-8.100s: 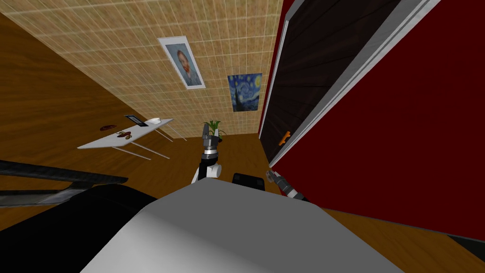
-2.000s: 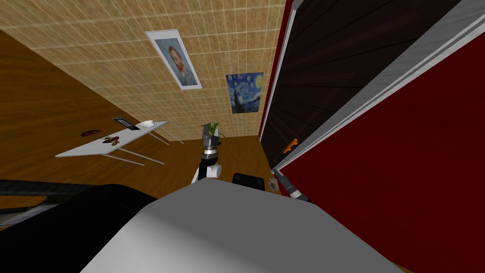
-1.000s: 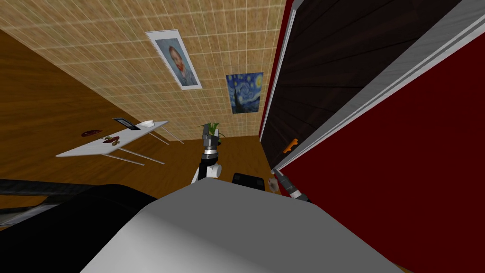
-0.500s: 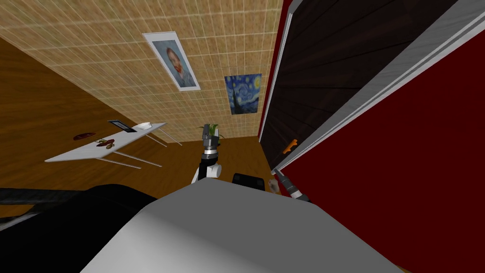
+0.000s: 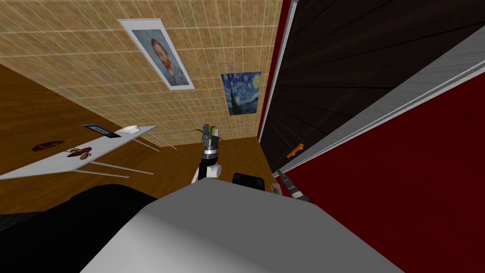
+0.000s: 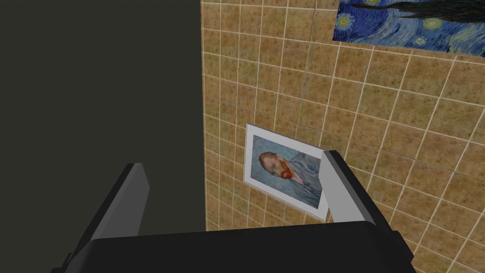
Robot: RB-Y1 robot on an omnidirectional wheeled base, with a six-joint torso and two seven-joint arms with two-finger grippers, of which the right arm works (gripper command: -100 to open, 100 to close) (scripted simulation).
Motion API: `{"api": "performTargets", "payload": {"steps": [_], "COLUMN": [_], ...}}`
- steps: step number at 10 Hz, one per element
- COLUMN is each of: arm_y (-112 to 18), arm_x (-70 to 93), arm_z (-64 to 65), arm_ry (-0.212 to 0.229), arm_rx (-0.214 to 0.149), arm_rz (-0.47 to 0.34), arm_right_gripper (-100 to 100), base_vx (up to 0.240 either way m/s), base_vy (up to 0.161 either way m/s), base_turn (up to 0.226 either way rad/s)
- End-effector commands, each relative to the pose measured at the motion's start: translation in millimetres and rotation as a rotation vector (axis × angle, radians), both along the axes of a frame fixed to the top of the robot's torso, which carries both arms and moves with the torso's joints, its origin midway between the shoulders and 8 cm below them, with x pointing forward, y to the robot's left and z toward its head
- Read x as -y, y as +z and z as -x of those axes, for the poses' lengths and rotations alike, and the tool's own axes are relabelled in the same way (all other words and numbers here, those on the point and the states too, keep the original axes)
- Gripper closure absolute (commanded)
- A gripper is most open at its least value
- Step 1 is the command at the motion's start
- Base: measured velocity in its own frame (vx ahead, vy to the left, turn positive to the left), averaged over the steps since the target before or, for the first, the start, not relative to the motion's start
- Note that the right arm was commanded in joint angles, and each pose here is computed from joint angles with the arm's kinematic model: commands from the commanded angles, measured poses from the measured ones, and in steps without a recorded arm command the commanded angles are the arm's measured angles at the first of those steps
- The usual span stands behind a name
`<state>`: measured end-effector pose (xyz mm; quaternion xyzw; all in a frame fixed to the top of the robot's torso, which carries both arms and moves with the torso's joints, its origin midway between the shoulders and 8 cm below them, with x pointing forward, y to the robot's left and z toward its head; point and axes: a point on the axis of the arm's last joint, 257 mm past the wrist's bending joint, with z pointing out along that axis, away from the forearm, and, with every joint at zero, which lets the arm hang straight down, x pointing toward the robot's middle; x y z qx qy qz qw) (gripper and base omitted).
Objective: Push the door open
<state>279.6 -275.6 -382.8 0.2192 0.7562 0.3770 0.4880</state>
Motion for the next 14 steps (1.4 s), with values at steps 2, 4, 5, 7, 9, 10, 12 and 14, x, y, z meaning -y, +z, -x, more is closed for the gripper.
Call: {"api": "performTargets", "payload": {"steps": [2,4,5,7,9,10,12,14], "arm_y": [-13.5,-24.2,-29.5,-37.9,-51.2,-54.6,-64.5,-74.3], "arm_x": [19.9,34.5,41.7,53.1,71.3,75.9,89.4,102.8], "arm_z": [2.7,4.6,5.8,8.3,13.4,14.9,19.9,25.8], "arm_ry": [-0.072,-0.124,-0.151,-0.193,-0.260,-0.277,-0.327,-0.378], "arm_rx": [-0.045,-0.078,-0.094,-0.120,-0.161,-0.171,-0.202,-0.232], "arm_rz": [-0.009,-0.017,-0.020,-0.026,-0.034,-0.036,-0.042,-0.048], "arm_right_gripper": [-100,-100,-100,-100,-100,-100,-100,-100], "base_vx": [0.167,0.167,0.125,0.135,0.131,0.159,0.161,0.134], "base_vy": [0.062,0.019,0.049,0.046,0.025,0.022,0.020,0.022], "base_turn": [-0.105,-0.085,-0.102,-0.079,-0.123,-0.077,-0.096,-0.091]}}
